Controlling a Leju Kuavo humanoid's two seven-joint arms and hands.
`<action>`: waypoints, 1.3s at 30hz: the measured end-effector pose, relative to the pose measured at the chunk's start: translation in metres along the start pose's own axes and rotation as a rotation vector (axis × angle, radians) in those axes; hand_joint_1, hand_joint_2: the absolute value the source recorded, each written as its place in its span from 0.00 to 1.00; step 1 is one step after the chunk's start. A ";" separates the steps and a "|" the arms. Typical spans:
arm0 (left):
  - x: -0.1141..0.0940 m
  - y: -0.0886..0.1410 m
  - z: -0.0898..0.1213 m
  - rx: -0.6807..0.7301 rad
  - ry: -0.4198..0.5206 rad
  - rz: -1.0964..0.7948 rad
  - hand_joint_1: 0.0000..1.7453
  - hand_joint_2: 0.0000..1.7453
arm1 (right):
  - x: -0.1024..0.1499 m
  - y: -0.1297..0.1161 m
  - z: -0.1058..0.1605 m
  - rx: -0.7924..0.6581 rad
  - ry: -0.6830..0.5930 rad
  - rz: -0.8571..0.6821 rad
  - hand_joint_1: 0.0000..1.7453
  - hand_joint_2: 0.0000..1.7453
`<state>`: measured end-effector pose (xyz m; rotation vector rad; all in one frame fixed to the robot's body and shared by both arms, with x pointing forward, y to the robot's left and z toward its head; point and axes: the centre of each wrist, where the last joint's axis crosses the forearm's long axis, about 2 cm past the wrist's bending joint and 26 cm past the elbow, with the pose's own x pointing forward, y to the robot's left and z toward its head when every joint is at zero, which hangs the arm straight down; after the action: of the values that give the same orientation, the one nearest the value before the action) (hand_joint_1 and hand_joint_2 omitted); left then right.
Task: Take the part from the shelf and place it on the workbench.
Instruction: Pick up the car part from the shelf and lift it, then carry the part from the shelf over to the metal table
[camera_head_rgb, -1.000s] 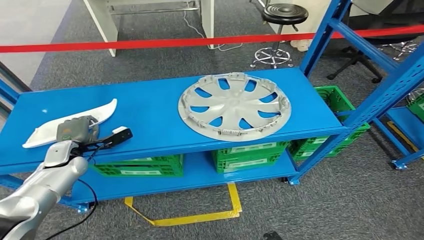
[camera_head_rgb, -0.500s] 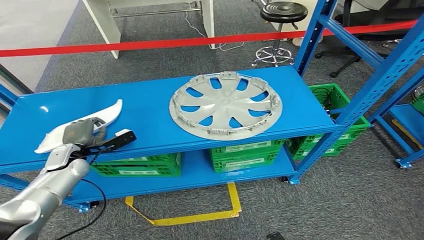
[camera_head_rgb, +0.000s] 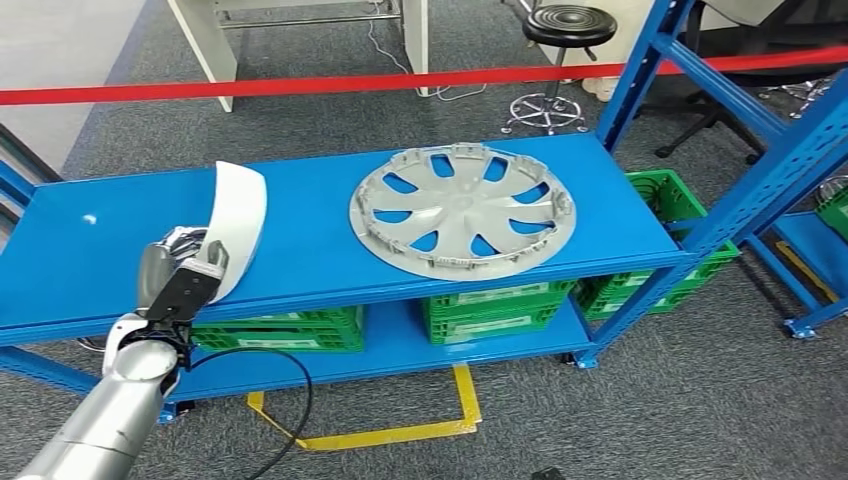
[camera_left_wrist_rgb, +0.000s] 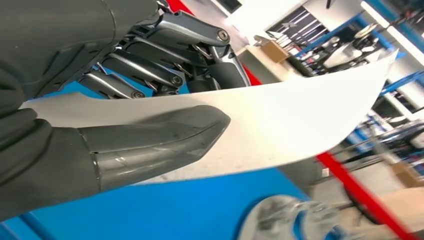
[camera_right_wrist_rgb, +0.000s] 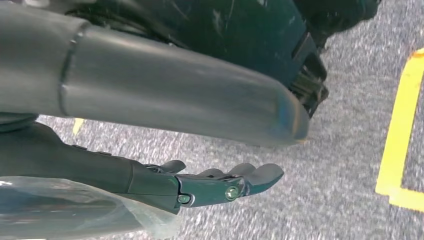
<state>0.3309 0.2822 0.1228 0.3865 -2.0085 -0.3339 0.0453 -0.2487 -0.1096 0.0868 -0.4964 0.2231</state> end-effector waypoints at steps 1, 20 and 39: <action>0.004 0.000 0.001 0.022 -0.022 0.019 1.00 1.00 | 0.000 0.000 0.000 -0.001 0.000 0.000 0.00 0.00; 0.079 0.006 0.012 0.658 -0.274 0.178 1.00 1.00 | 0.000 0.002 0.000 -0.032 0.014 -0.003 0.00 0.00; 0.088 0.020 0.010 0.748 -0.327 0.160 1.00 1.00 | 0.000 0.003 0.000 -0.037 0.024 -0.004 0.00 0.00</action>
<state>0.2821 0.2649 0.1970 0.6555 -2.4237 0.5082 0.0448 -0.2462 -0.1095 0.0487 -0.4760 0.2108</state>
